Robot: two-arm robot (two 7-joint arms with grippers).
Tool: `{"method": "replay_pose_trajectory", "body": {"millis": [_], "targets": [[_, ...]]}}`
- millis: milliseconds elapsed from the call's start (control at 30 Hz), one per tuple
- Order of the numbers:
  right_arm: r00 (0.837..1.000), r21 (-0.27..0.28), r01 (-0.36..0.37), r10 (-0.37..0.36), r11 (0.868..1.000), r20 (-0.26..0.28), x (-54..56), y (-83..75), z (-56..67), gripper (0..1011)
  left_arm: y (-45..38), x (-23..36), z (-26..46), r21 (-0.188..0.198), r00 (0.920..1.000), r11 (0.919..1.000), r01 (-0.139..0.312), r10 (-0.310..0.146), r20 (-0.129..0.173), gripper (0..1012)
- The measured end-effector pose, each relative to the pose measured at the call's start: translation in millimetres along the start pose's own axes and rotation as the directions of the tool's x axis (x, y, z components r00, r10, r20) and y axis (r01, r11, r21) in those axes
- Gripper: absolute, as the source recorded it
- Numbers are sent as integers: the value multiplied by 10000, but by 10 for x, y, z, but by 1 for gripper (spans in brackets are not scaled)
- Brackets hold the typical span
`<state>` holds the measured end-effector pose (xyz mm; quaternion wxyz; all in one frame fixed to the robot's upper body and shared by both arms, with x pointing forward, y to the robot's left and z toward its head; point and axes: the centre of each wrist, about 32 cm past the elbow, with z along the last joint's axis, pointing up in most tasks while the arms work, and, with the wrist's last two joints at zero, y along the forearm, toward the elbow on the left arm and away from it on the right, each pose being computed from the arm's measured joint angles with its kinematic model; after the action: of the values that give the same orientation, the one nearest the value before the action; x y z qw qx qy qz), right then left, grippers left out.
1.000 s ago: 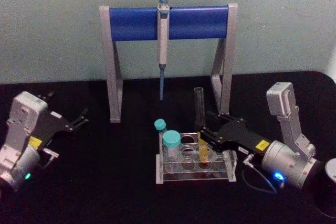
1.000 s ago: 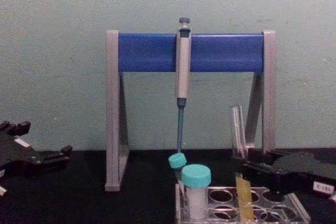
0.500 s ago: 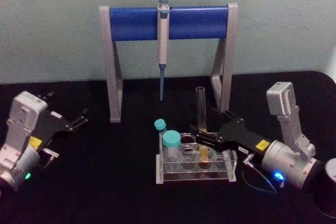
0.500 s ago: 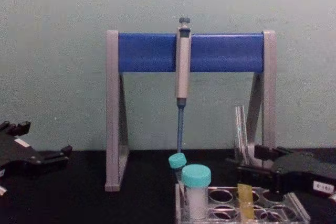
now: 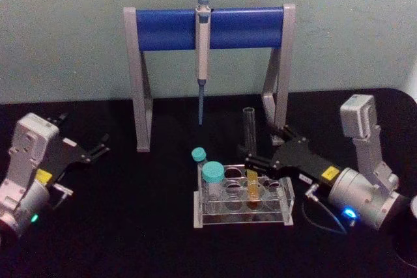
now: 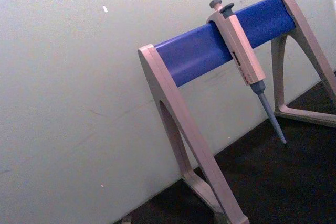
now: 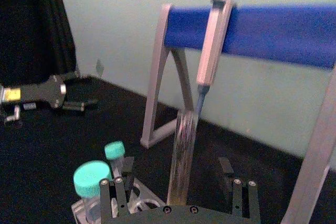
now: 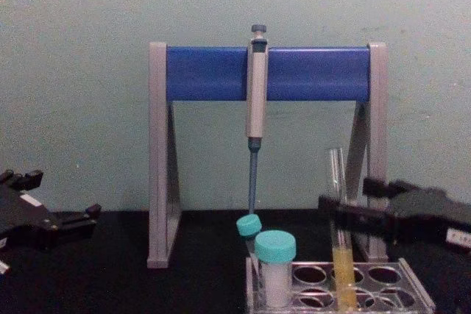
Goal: Pick up the test tube from the test tube rack, shake it, then place it back into the test tube rack.
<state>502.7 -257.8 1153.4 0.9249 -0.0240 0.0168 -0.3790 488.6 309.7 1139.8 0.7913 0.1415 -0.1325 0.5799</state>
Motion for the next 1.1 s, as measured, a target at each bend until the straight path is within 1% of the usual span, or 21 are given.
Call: {"method": "replay_pose_trajectory", "body": {"millis": [67,100,200,233,300,433,467,533,567,633,667,733,767,800,833,967,1000,1100], "targets": [[9998,379,123,-129,9992,159,-27,-59,77,1000,0,0,0,0,10000,10000,0,0,-1,1010],[9998,379,123,-129,9992,159,-27,-59,77,1000,0,0,0,0,10000,10000,0,0,0,1010],[9986,927,367,-399,9950,336,-67,-185,161,1000,0,0,0,1,10000,10000,1,-1,0,1010],[9986,927,367,-399,9950,336,-67,-185,161,1000,0,0,0,-1,10000,10000,0,0,0,1010],[9955,1288,769,-833,9887,456,-114,-327,200,1000,0,0,0,0,10000,10000,0,0,0,1010],[9901,1446,1259,-1334,9814,429,-169,-470,192,1000,0,0,0,0,10000,10000,0,0,0,1010],[9858,1440,1550,-1626,9774,424,-196,-540,177,1000,0,0,0,1,10000,10000,1,-1,0,1010],[9806,1408,1851,-1922,9726,384,-220,-606,151,1000,0,0,0,1,10000,10000,0,0,0,1010],[9737,1325,2208,-2263,9663,281,-245,-674,104,1000,0,0,0,-1,10000,10000,0,0,0,1010],[9644,1214,2597,-2638,9580,185,-266,-734,51,1000,0,0,0,0,10000,10000,1,-1,0,1010],[9548,1085,2942,-2971,9496,116,-290,-780,-4,1000,0,0,0,1,10000,10000,0,0,0,1010],[9426,935,3325,-3340,9385,8,-316,-822,-72,1000,0,0,0,0,10000,10000,0,0,0,1010],[9313,782,3637,-3641,9282,-108,-341,-852,-140,1000,0,0,0,0,10000,10000,0,0,0,1010],[9256,698,3783,-3784,9230,-130,-350,-865,-172,1000,0,0,0,0,10000,10000,0,0,0,1010],[9155,532,4022,-4020,9140,-148,-370,-883,-234,1000,0,0,0,0,10000,10000,0,0,0,1010],[9000,197,4358,-4354,8998,-222,-402,-898,-348,1000,0,0,0,0,10000,10000,1,-1,0,1010],[8944,-11,4469,-4469,8946,-201,-408,-901,-401,1000,0,0,0,0,10000,10000,0,0,0,1010],[8904,-277,4539,-4546,8906,-221,-419,-895,-470,1000,0,0,0,0,10000,10000,1,-1,0,1010]]}}
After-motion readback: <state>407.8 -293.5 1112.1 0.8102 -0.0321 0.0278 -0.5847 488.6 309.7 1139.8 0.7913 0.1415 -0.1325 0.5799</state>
